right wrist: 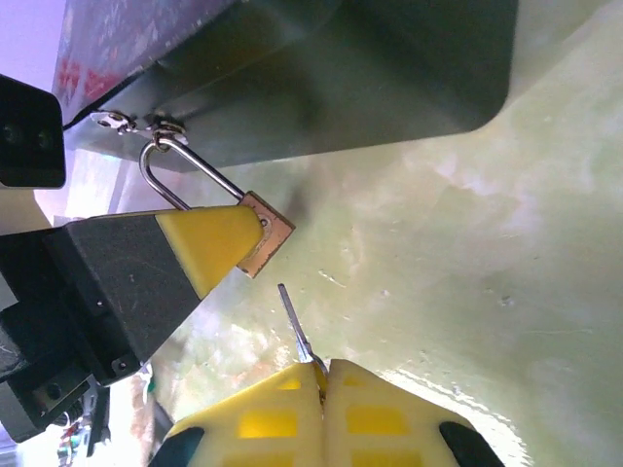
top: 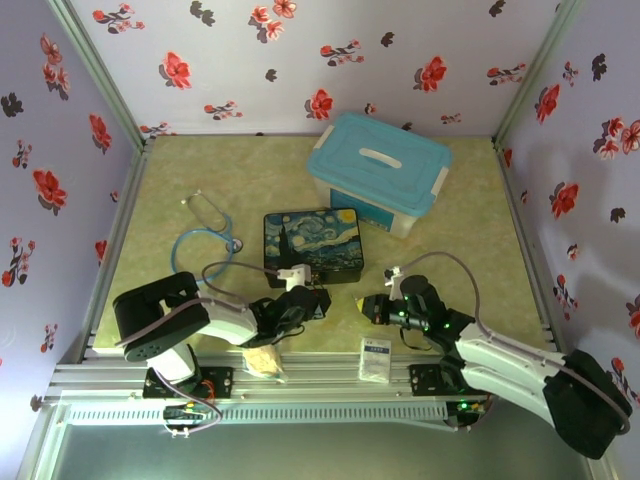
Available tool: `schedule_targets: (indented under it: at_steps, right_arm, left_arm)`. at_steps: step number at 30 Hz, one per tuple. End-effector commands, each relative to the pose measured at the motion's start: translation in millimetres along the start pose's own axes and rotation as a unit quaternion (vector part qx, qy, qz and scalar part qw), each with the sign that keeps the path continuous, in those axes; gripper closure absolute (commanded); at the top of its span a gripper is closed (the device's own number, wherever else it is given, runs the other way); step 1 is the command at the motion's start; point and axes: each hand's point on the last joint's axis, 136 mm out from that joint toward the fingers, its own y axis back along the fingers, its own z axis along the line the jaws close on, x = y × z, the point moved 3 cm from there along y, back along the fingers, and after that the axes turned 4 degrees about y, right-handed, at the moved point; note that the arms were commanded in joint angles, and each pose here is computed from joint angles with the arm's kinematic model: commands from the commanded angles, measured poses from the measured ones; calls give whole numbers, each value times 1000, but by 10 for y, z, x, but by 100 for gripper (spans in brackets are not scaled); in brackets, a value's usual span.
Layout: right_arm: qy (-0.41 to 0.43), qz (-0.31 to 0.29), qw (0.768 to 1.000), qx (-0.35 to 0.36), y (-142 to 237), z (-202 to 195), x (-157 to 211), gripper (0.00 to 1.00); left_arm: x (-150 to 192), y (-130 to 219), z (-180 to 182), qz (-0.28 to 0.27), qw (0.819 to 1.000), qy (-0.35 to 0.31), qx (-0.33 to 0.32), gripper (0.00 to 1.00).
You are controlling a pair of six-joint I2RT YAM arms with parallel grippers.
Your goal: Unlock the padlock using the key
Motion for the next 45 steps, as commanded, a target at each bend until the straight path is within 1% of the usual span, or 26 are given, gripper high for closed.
schedule_targets:
  at_steps: [1, 6, 8, 11, 14, 17, 23, 26, 29, 35, 40, 45]
  right_arm:
    - [-16, -1, 999, -41, -26, 128, -38, 100]
    - [-29, 17, 998, -56, -88, 176, -25, 100]
    - [-37, 26, 997, -68, -128, 204, -17, 100]
    - [-45, 29, 995, -82, -184, 208, -12, 100]
    - [-46, 36, 993, -101, -239, 247, -9, 100]
    - [-49, 27, 991, -122, -250, 298, -45, 100]
    - [-45, 27, 987, -152, -245, 425, -105, 100]
    - [-44, 23, 988, -146, -236, 412, -118, 100]
    - [-41, 25, 991, -122, -239, 352, -109, 100]
    - [-33, 22, 991, -130, -205, 422, -156, 100]
    - [-31, 27, 993, -108, -206, 355, -124, 100]
    - [-28, 31, 994, -103, -206, 323, -93, 100]
  left_arm:
    - [-141, 78, -252, -25, 996, 48, 64, 92]
    - [-191, 129, -278, -34, 989, 96, 103, 97]
    - [-216, 156, -333, -36, 989, 96, 111, 97]
    - [-257, 189, -393, -37, 990, 85, 106, 97]
    - [-301, 225, -422, -43, 987, 97, 118, 98]
    - [-318, 253, -439, -46, 985, 106, 130, 100]
    - [-313, 253, -416, -48, 981, 123, 142, 100]
    - [-304, 247, -424, -46, 981, 123, 145, 100]
    - [-311, 261, -426, -48, 980, 124, 150, 100]
    - [-339, 290, -445, -52, 975, 137, 164, 100]
    - [-350, 294, -440, -52, 977, 135, 158, 100]
    - [-356, 301, -449, -53, 976, 138, 160, 100]
